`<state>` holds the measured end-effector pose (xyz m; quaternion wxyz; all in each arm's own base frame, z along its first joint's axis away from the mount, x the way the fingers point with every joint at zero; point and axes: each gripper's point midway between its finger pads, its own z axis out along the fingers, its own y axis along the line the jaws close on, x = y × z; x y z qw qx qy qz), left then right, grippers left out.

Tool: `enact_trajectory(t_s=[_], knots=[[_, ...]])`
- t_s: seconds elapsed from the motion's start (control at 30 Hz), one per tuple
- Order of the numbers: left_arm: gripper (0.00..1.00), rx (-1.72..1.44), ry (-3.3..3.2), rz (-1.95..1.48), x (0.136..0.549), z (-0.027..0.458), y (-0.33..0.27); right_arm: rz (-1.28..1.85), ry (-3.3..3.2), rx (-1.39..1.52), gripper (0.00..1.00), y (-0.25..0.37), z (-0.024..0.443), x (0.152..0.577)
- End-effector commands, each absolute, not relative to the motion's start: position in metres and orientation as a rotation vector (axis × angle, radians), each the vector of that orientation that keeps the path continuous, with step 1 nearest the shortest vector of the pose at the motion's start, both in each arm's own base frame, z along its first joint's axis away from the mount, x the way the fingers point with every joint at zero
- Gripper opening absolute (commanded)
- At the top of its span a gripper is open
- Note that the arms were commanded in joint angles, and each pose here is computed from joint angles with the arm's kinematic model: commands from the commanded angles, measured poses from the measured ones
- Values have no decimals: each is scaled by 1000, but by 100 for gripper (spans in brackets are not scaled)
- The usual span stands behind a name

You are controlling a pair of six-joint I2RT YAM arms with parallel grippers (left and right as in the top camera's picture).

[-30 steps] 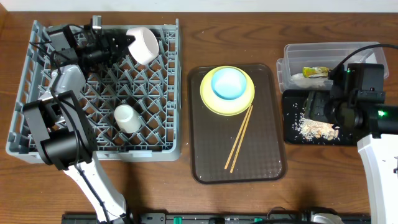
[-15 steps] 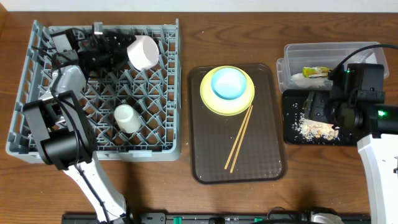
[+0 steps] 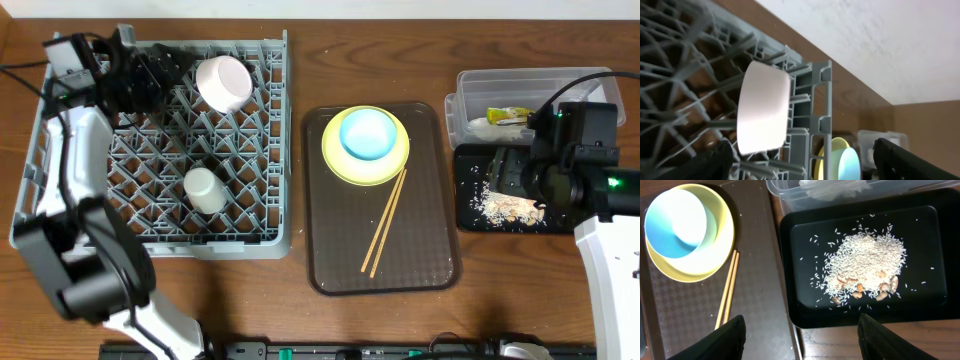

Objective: Sort waste into correct bins and load items into the dishwasher rack
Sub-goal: 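Reach the left gripper to the light-blue bowl on the yellow plate and grasp it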

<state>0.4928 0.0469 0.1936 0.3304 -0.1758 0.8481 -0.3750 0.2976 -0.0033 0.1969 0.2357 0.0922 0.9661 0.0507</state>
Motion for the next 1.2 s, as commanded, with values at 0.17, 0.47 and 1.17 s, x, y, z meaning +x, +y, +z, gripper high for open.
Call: enact_trajectory(t_s=[0.17,0.47,1.17], knots=[[92,-374,2407,-630,455,204,7,136,2634,273,82,-6,202,299],[92,113,2549,-231,431,182,-114,136,2634,272,90,-6,202,299],[87,805,2452,-280,392,92,-317,135,2640,272,91,-6,201,298]])
